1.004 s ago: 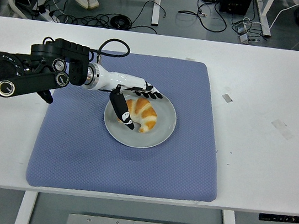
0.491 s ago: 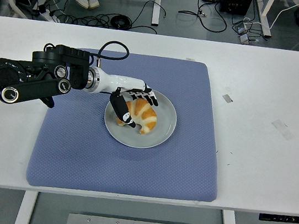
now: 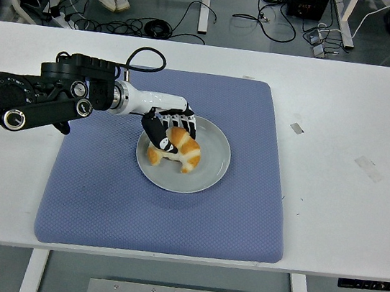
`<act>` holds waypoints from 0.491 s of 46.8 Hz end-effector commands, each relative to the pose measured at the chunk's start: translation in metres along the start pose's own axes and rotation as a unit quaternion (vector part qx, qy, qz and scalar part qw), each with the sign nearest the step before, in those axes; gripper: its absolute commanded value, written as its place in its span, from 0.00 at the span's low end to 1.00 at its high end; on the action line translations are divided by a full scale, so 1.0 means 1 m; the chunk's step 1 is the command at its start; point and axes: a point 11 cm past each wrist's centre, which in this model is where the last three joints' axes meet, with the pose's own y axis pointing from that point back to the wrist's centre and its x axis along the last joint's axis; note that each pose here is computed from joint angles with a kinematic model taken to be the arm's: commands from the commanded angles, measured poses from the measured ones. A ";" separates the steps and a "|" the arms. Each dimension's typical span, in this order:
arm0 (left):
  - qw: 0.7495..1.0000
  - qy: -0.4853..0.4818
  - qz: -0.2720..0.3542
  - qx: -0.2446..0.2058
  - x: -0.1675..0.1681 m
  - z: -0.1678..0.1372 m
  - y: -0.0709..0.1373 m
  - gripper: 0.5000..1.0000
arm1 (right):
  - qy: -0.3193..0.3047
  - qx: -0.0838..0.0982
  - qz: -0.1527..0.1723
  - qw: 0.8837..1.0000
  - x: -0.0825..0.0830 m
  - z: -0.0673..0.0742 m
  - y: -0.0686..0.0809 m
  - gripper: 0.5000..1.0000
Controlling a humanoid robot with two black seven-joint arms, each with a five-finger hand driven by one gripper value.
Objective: Place the bread on the table
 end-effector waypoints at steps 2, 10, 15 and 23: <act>1.000 0.004 0.024 0.011 0.020 -0.006 0.005 0.00 | 0.000 0.000 0.000 1.000 0.000 0.000 0.000 1.00; 0.998 0.021 0.061 0.025 0.047 -0.017 0.015 0.00 | 0.000 -0.001 0.000 1.000 0.000 0.001 0.000 1.00; 0.995 0.034 0.085 0.042 0.060 -0.034 0.026 0.00 | 0.000 0.000 0.000 1.000 0.000 0.001 0.000 1.00; 0.990 0.055 0.116 0.050 0.065 -0.046 0.029 0.00 | 0.000 0.000 0.000 1.000 0.000 0.001 0.000 1.00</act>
